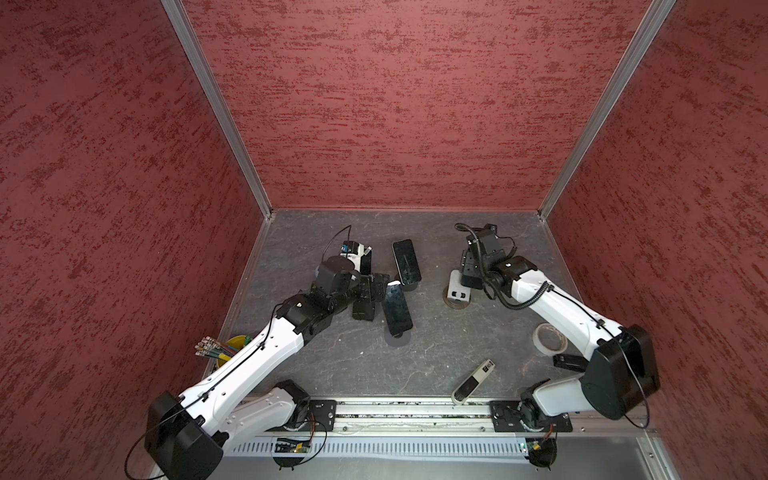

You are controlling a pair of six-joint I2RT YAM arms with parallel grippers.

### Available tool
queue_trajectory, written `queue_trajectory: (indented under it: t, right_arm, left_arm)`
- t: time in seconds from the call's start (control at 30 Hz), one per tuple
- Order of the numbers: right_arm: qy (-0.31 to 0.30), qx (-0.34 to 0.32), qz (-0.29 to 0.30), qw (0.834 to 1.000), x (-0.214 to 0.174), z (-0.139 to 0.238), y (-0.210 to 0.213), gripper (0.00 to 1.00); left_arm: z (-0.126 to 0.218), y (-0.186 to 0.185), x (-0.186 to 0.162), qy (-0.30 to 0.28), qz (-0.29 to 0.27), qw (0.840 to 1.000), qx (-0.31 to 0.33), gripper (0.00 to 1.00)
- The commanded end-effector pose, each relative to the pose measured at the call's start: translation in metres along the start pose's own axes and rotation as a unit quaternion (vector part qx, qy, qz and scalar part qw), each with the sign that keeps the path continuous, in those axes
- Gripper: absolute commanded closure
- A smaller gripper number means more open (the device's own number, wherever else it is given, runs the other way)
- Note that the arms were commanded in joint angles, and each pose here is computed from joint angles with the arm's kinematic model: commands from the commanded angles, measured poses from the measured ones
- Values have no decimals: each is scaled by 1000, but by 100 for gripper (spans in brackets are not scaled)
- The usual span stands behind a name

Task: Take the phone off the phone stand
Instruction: 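Lower the right gripper and grasp the black phone's top edge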

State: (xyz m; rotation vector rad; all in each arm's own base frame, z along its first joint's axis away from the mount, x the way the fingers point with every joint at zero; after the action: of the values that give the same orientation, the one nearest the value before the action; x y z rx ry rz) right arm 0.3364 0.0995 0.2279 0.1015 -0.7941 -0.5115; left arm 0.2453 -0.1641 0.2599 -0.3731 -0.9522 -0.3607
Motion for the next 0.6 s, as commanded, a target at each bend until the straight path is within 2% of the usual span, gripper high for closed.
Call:
queue_trajectory:
  t: [0.0,0.27,0.57]
  right_arm:
    - [-25,-10,-14,1000,15,7,-20,57]
    - [-8,-48,-21,999,14,-25,-60,57]
    - [22,-51,28,998,7,-75,-67,57]
  left_arm:
    - [-1,0,1,-4,4,1000,-4,0]
    - [-4,0,2,-5,6,1000,-2,0]
    - [-6,1,4,-3,7,1000,3,0]
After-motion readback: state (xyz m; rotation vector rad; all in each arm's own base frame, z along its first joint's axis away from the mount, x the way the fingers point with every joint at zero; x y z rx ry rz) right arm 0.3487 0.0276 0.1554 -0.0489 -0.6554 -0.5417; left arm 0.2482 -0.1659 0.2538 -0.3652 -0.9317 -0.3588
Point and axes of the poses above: each gripper's point midway between its finger pads, its own z axis back along the fingers, its own y axis along the line the jaws close on, x = y × z, the point moved 6 cm from there along z, back along the fingers, and after that the axes turned 15 degrees about -z, right-handed, at the moved point
